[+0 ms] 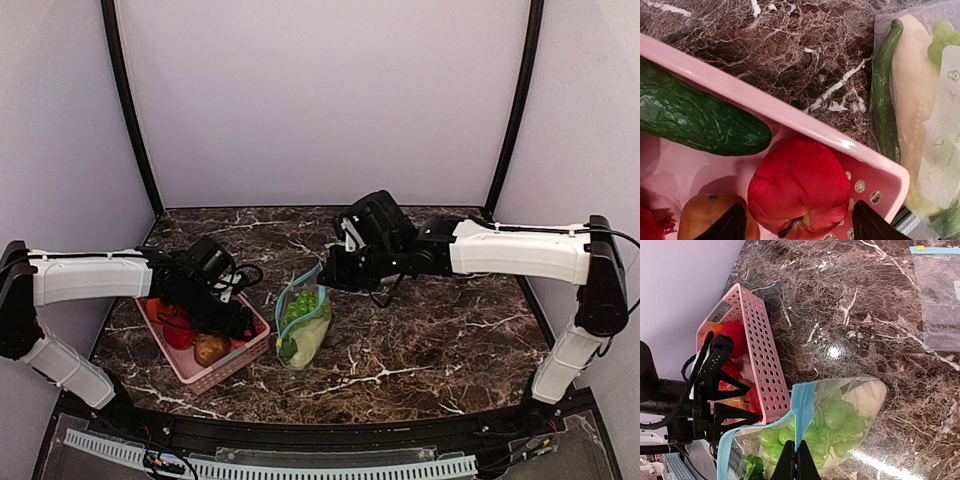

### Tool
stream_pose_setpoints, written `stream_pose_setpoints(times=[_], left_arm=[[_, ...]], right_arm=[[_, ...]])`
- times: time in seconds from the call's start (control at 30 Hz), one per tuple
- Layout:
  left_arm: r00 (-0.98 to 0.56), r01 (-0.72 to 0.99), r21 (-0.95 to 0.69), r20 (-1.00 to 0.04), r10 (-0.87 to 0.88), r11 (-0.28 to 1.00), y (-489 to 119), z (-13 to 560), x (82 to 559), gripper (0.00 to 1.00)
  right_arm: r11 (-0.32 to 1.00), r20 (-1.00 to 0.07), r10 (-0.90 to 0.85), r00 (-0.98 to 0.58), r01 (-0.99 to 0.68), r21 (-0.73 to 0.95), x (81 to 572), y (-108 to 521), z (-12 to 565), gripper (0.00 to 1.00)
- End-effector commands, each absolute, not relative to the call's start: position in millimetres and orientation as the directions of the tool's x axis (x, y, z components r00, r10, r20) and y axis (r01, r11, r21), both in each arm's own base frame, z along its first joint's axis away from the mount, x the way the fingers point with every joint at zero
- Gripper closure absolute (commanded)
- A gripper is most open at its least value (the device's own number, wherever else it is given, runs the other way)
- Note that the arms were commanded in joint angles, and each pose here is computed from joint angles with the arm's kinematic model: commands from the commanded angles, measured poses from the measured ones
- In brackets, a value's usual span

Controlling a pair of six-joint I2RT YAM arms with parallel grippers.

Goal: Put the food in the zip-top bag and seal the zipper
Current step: Pick up the fake vegetable from the bin.

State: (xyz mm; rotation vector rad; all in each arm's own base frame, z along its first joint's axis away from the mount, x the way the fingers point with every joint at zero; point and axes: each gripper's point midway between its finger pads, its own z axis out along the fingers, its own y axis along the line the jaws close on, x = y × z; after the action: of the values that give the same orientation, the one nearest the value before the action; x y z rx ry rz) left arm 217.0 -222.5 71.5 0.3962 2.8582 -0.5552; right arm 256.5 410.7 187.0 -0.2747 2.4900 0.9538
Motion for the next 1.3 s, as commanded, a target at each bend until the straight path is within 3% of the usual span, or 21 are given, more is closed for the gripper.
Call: stream_pose_setpoints(times=[0.0, 0.27, 0.47, 0.7, 0.93, 1.03, 1.27], left_arm=[[-0.939, 0.314, -0.316, -0.24, 0.245, 0.895, -223, 70, 215, 0.26], [-0.943, 0.303, -0.277, -0.222, 0.246, 0.912, -217, 60, 215, 0.25], [-0.938, 0.301, -0.25, -0.25, 0.239, 0.92, -211, 66, 218, 0.4], [-0.923, 0.279, -0.212, -0.328, 0.201, 0.937, -198, 90, 224, 0.44], [-0.859, 0.314, -0.267, -0.489, 0.153, 0.911, -200, 139, 231, 0.48], [-0.791, 0.456, -0.389, -0.589, 0.164, 0.801, -238, 180, 229, 0.49], [-0.625, 0.67, -0.392, -0.757, 0.193, 0.63, -302, 265, 219, 0.5]], right_arm=[[0.713, -0.513, -0.01, -0.859, -0.365, 0.598, 258, 418, 201, 1.0], [0.716, -0.512, -0.002, -0.859, -0.359, 0.599, 257, 415, 201, 1.0], [0.717, -0.51, -0.003, -0.86, -0.357, 0.599, 257, 415, 200, 1.0], [0.71, -0.514, -0.003, -0.858, -0.363, 0.603, 257, 416, 203, 1.0], [0.701, -0.521, -0.005, -0.854, -0.375, 0.607, 256, 417, 208, 1.0], [0.698, -0.527, -0.008, -0.85, -0.382, 0.606, 257, 418, 210, 1.0], [0.694, -0.527, -0.007, -0.85, -0.384, 0.609, 256, 418, 212, 1.0]])
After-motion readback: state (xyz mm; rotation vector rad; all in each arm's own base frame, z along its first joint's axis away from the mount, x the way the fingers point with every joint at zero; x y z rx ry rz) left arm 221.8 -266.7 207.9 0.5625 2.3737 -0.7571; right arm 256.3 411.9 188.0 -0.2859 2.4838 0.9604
